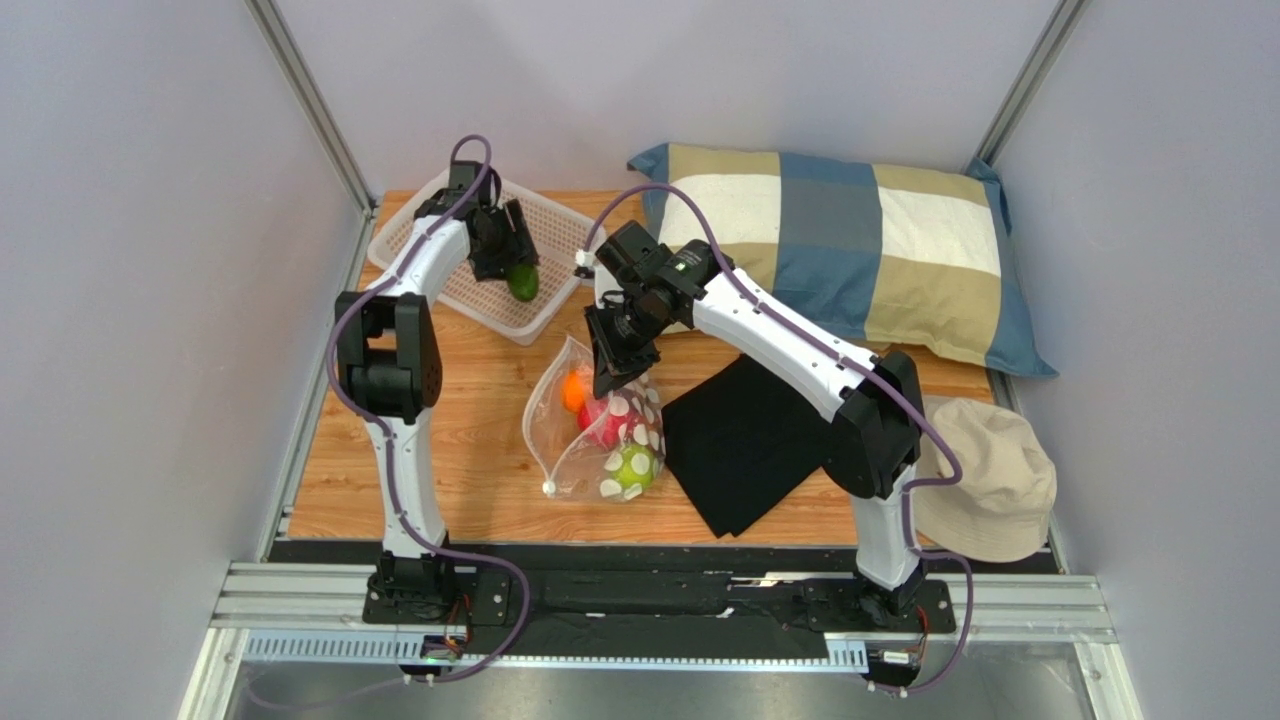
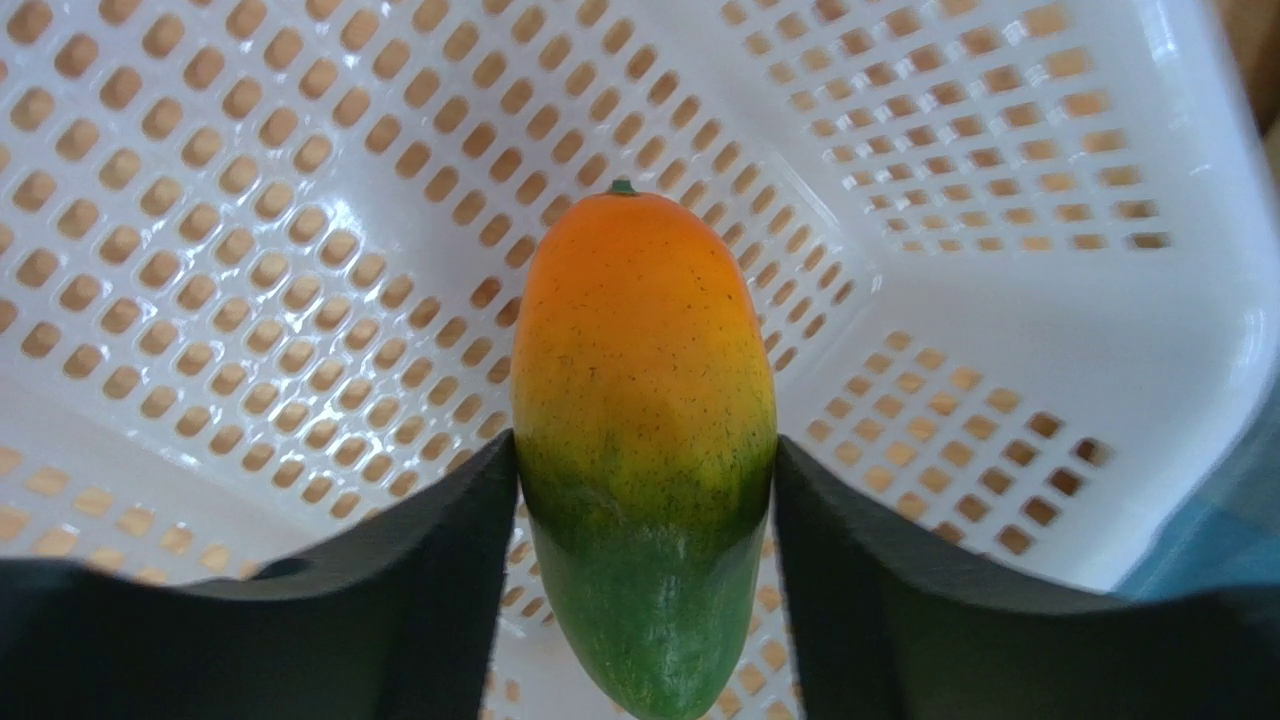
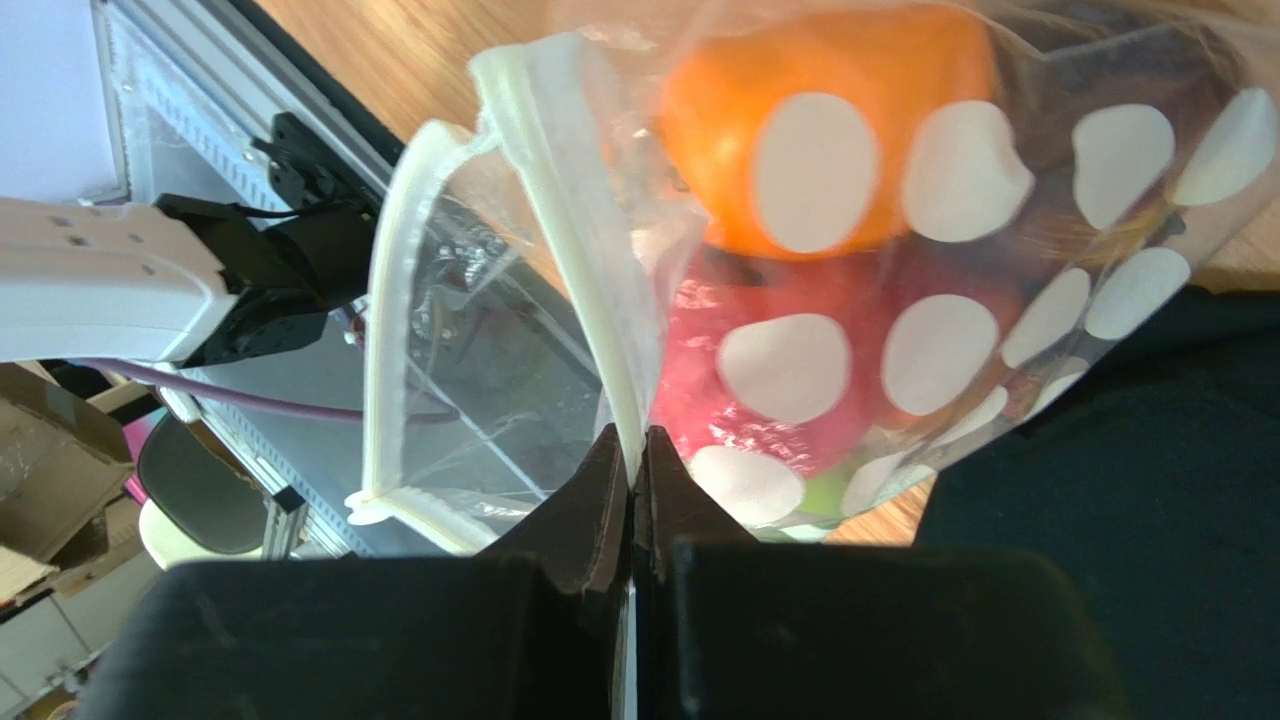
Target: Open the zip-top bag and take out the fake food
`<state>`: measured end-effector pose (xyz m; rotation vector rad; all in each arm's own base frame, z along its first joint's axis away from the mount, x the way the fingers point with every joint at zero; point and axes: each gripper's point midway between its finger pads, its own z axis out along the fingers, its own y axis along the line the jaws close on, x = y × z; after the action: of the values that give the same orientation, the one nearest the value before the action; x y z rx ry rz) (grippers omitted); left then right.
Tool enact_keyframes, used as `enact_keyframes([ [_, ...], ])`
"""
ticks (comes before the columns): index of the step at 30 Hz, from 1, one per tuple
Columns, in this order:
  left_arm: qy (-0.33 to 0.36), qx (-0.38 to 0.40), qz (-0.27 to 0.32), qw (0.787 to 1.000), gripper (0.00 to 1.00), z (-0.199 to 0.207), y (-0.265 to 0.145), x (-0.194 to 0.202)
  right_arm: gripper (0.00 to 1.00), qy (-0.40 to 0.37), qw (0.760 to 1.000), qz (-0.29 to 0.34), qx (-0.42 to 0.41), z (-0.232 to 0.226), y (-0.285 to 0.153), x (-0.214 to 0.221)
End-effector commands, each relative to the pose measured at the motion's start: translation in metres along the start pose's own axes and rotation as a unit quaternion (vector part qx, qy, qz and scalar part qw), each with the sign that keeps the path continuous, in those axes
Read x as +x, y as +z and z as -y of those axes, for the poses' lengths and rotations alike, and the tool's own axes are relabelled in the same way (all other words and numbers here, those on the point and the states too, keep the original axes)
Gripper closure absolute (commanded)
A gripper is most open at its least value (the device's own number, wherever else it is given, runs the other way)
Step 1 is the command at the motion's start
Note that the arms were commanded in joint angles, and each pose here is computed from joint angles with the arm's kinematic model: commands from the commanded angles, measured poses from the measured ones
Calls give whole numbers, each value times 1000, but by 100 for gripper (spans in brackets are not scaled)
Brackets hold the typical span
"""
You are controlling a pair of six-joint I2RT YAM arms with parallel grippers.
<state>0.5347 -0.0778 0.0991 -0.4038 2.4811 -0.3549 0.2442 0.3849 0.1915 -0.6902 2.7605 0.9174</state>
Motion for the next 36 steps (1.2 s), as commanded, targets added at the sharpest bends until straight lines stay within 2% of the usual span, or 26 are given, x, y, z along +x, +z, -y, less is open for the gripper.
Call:
enact_keyframes([
  [1, -14, -39, -11, 999, 22, -13, -18, 4, 100, -2, 1000, 18, -13, -2, -12, -3],
  [2, -10, -38, -5, 999, 15, -13, -23, 2, 100, 3, 1000, 17, -9, 0, -12, -3],
  [6, -4, -52, -7, 999, 12, -10, -68, 0, 100, 15, 1000, 15, -5, 2, -8, -4],
  [7, 1, -52, 10, 999, 12, -6, -95, -3, 100, 18, 1000, 17, 0, 5, -8, -5],
  [9, 5, -47, 13, 999, 22, -2, -130, 8, 100, 27, 999, 19, 8, 7, -9, -7],
  [10, 12, -17, 18, 1000, 26, 10, -163, 27, 100, 30, 999, 18, 11, 10, -9, -9],
  [11, 14, 7, 18, 1000, 35, 18, -178, 41, 100, 36, 999, 12, 17, 12, -8, -7],
  [12, 18, 48, 9, 999, 38, 33, -194, 58, 100, 37, 999, 11, 18, 12, -8, -7],
  [13, 18, 84, 4, 996, 40, 45, -222, 92, 100, 39, 999, 11, 15, 10, -9, -7],
  [15, 18, 159, -18, 987, 46, 69, -248, 129, 100, 40, 999, 14, 5, 6, -10, -8],
  [16, 10, 192, -38, 981, 48, 76, -262, 164, 100, 45, 999, 16, 3, 6, -10, -7],
  [18, 7, 259, -71, 963, 56, 90, -270, 203, 100, 47, 999, 26, -7, 0, -14, -10],
  [19, 4, 298, -69, 952, 63, 102, -289, 217, 100, 51, 998, 29, -11, -3, -16, -12],
  [20, 2, 312, -68, 947, 66, 105, -292, 225, 100, 55, 998, 31, -15, -5, -17, -13],
  [22, -17, 322, -66, 944, 77, 102, -290, 241, 100, 59, 997, 30, -32, -14, -22, -14],
  [25, -34, 295, -54, 953, 93, 88, -277, 245, 100, 71, 995, 38, -51, -25, -29, -17],
  [27, -32, 294, -55, 954, 92, 88, -271, 246, 100, 80, 994, 39, -68, -33, -32, -18],
  [32, -50, 238, -108, 964, 82, 78, -240, 261, 100, 93, 990, 46, -91, -43, -37, -20],
  [35, -61, 232, -99, 966, 71, 75, -228, 261, 100, 107, 986, 45, -123, -55, -40, -22],
  [36, -59, 233, -99, 966, 63, 76, -226, 261, 100, 119, 984, 41, -128, -57, -38, -20],
])
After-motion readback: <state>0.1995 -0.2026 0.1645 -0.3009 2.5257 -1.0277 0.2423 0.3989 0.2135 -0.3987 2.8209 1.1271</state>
